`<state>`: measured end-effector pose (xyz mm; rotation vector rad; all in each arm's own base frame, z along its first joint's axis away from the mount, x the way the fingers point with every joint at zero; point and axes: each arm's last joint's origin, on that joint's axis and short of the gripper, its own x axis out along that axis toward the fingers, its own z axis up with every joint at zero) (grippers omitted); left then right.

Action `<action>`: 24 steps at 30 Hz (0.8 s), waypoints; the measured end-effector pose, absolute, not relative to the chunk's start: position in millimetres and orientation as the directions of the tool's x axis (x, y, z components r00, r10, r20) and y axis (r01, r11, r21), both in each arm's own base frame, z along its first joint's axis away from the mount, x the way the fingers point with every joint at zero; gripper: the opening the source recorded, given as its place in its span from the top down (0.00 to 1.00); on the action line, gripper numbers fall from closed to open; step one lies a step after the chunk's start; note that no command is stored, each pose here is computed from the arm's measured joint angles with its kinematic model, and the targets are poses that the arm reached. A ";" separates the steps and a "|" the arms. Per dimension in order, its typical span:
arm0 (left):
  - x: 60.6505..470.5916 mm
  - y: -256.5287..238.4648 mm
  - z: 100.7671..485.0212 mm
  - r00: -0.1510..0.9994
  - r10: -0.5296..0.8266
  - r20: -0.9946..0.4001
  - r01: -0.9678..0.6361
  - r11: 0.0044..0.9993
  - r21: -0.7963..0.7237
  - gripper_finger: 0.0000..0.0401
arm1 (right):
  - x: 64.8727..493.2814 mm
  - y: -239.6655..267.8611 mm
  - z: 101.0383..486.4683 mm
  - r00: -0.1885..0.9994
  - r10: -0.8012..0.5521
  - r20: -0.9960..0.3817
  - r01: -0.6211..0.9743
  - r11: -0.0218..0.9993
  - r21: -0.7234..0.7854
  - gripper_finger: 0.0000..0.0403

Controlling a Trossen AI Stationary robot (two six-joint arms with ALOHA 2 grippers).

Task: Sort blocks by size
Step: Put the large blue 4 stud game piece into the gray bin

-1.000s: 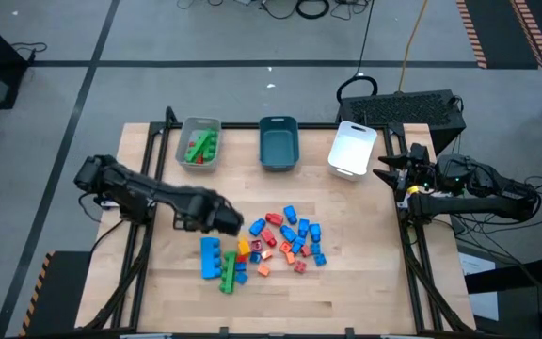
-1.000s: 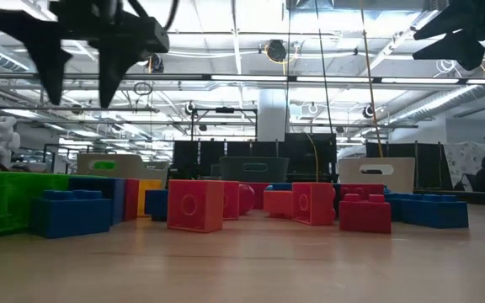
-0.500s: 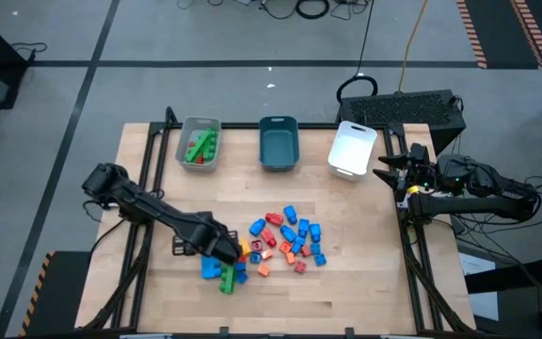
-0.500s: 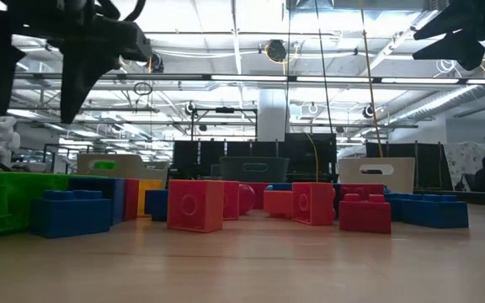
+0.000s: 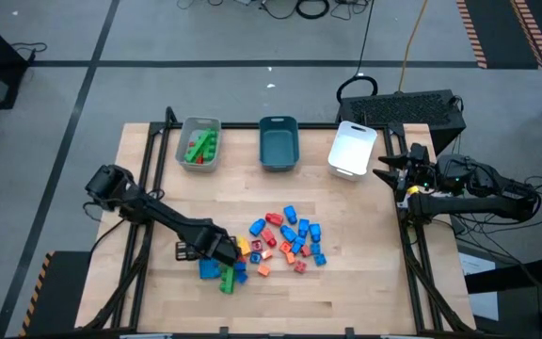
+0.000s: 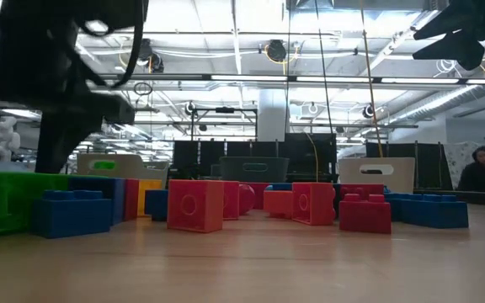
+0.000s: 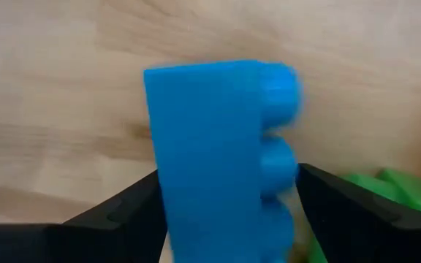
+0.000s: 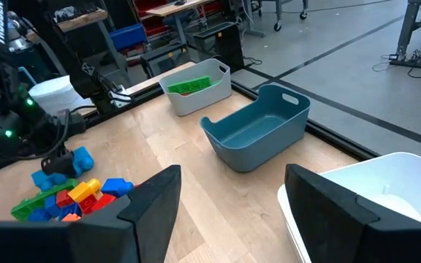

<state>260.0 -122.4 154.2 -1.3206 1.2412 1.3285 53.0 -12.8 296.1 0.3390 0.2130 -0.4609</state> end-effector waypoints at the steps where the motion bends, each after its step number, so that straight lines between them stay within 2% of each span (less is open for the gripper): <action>1: 260.2 -122.9 150.1 -0.045 -0.086 -0.995 -0.990 -0.128 0.056 0.30 | 53.0 -12.8 296.1 0.875 -0.398 -0.276 0.468 0.841 0.271 0.41; 14: 257.0 -112.8 136.3 -0.039 -0.131 -0.991 -0.988 -0.142 0.058 0.33 | 53.0 -12.8 296.1 0.875 -0.398 -0.276 0.465 0.850 0.247 0.41; 21: 265.2 -86.9 148.5 -0.012 -0.109 -0.994 -0.992 -0.126 0.026 0.33 | 53.0 -12.8 296.1 0.875 -0.398 -0.276 0.465 0.850 0.248 0.41; 24: 271.4 -69.0 163.3 0.059 -0.112 -0.992 -0.991 -0.123 -0.045 0.33 | 53.0 -12.8 296.1 0.875 -0.399 -0.276 0.465 0.849 0.249 0.41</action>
